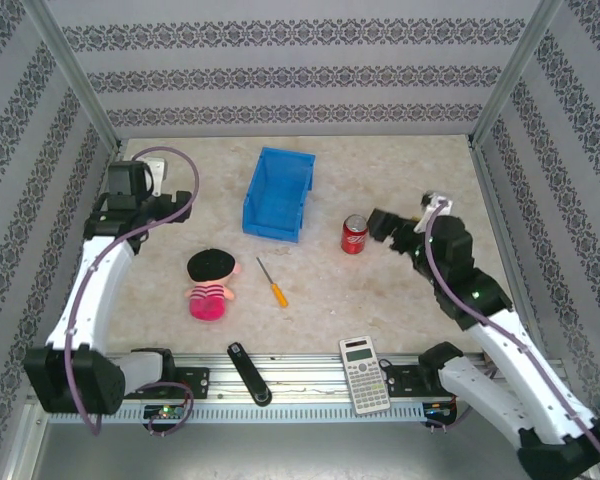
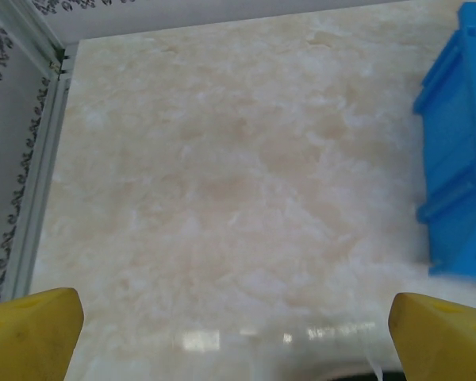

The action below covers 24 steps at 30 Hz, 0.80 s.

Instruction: Put the screwdriver in the bin

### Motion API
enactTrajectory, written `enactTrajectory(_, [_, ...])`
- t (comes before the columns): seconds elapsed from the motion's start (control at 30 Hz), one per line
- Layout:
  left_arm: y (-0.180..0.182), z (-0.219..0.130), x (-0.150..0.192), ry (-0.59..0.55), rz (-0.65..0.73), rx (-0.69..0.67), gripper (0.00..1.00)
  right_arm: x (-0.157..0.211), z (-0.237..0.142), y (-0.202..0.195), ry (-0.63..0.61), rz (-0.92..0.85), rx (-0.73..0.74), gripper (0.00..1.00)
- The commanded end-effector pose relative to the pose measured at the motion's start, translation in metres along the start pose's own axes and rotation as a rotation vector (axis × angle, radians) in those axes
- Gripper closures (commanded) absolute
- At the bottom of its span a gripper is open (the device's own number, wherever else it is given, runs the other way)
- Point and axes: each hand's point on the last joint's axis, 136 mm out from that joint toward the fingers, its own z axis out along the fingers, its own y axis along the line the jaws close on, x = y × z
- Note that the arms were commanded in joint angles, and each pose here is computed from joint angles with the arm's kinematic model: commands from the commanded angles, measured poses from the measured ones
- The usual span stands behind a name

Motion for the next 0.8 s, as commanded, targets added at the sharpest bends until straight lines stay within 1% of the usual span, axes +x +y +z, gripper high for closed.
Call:
enactTrajectory(0.0, [-0.016, -0.04, 0.029, 0.106, 0.069, 0.086, 0.01, 0.037, -0.013, 0.009, 0.131, -0.086, 0.077, 0.02])
enactTrajectory(0.1, [-0.02, -0.066, 0.03, 0.098, 0.093, 0.118, 0.01, 0.07, -0.01, 0.033, 0.25, -0.217, 0.107, 0.02])
enactTrajectory(0.2, [-0.021, -0.082, 0.031, 0.105, 0.102, 0.126, 0.01, 0.114, 0.008, 0.061, 0.386, -0.309, 0.105, 0.02])
enactTrajectory(0.37, [-0.024, -0.094, 0.04, 0.134, 0.122, 0.146, 0.01, 0.169, 0.037, 0.105, 0.531, -0.411, 0.087, 0.02])
enactTrajectory(0.4, [-0.024, -0.094, 0.041, 0.14, 0.127, 0.151, 0.01, 0.178, 0.041, 0.108, 0.558, -0.416, 0.084, 0.03])
enactTrajectory(0.47, [-0.026, -0.096, 0.045, 0.146, 0.136, 0.162, 0.01, 0.203, 0.051, 0.119, 0.636, -0.417, 0.049, 0.09])
enactTrajectory(0.53, [-0.028, -0.098, 0.048, 0.146, 0.136, 0.173, 0.01, 0.221, 0.06, 0.122, 0.696, -0.422, 0.061, 0.12])
enactTrajectory(0.63, [-0.033, -0.101, 0.048, 0.135, 0.13, 0.196, 0.01, 0.242, 0.072, 0.119, 0.755, -0.43, 0.121, 0.13])
enactTrajectory(0.7, [-0.033, -0.1, 0.048, 0.138, 0.113, 0.196, 0.01, 0.256, 0.079, 0.123, 0.791, -0.426, 0.108, 0.16])
enactTrajectory(0.77, [-0.034, -0.098, 0.049, 0.152, 0.107, 0.206, 0.01, 0.267, 0.084, 0.12, 0.825, -0.432, 0.126, 0.19])
